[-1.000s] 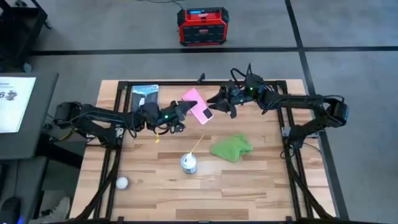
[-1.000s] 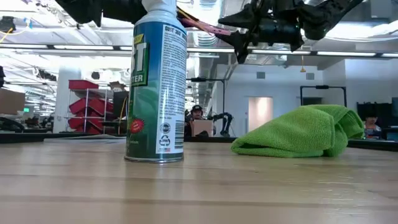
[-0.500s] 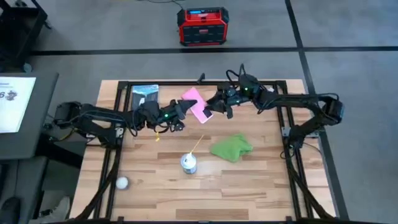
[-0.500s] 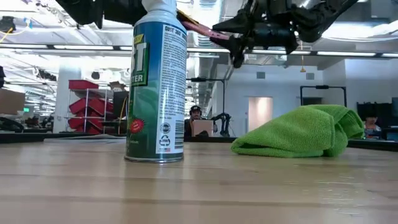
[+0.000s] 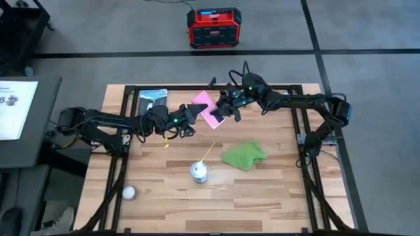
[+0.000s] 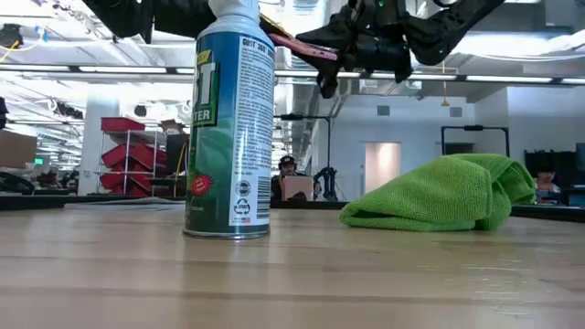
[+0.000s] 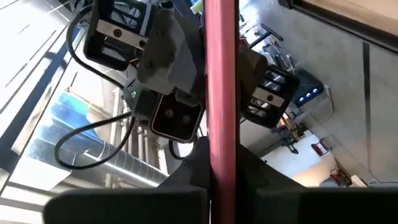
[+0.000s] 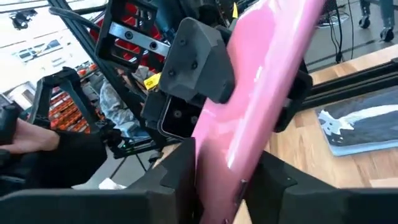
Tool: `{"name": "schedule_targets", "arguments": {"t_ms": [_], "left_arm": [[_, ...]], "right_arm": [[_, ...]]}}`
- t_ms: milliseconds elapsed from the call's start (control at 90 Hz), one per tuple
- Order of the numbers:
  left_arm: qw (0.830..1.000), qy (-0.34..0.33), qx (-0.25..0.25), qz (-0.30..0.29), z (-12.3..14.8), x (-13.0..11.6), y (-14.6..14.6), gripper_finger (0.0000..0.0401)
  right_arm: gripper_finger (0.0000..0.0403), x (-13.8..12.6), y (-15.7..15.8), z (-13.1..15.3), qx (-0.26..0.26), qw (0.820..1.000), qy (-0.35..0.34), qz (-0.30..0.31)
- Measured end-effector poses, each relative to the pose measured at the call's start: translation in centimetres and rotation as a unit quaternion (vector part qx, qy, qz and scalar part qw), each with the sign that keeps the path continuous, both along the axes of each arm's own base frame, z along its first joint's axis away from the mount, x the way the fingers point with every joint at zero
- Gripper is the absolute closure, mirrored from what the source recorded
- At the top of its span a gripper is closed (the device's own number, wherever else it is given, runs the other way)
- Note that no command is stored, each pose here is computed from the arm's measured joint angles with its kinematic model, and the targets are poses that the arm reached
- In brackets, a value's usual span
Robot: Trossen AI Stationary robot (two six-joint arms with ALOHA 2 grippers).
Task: Apply microfiber cloth
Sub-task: Spray the back of the black cellphone with the white spray bottle
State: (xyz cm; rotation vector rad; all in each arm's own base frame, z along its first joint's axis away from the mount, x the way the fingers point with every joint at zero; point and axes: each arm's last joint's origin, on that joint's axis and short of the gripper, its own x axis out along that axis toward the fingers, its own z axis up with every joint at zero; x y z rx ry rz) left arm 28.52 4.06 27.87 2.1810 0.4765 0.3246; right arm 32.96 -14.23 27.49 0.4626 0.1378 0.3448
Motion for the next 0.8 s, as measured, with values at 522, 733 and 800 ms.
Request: {"name": "schedule_targets", "arguments": {"t_ms": [522,733,800], "left_arm": [[1.000,0.000,-0.018,-0.004,-0.13,0.05,-0.16,0.0353],[0.999,-0.010,-0.044,-0.005,-0.18,0.07,-0.41,0.0317],[0.999,-0.018,-0.051,-0.004,-0.11,0.06,-0.40,0.0306]], "right_arm": [[0.0383,-0.23,-0.33,-0.18,-0.006,1.000,0.003,0.010],[0.0387,-0.25,-0.35,-0.33,-0.015,1.000,0.006,0.011],[0.0387,-0.28,-0.35,-0.29,-0.016,1.000,0.005,0.012]]}}
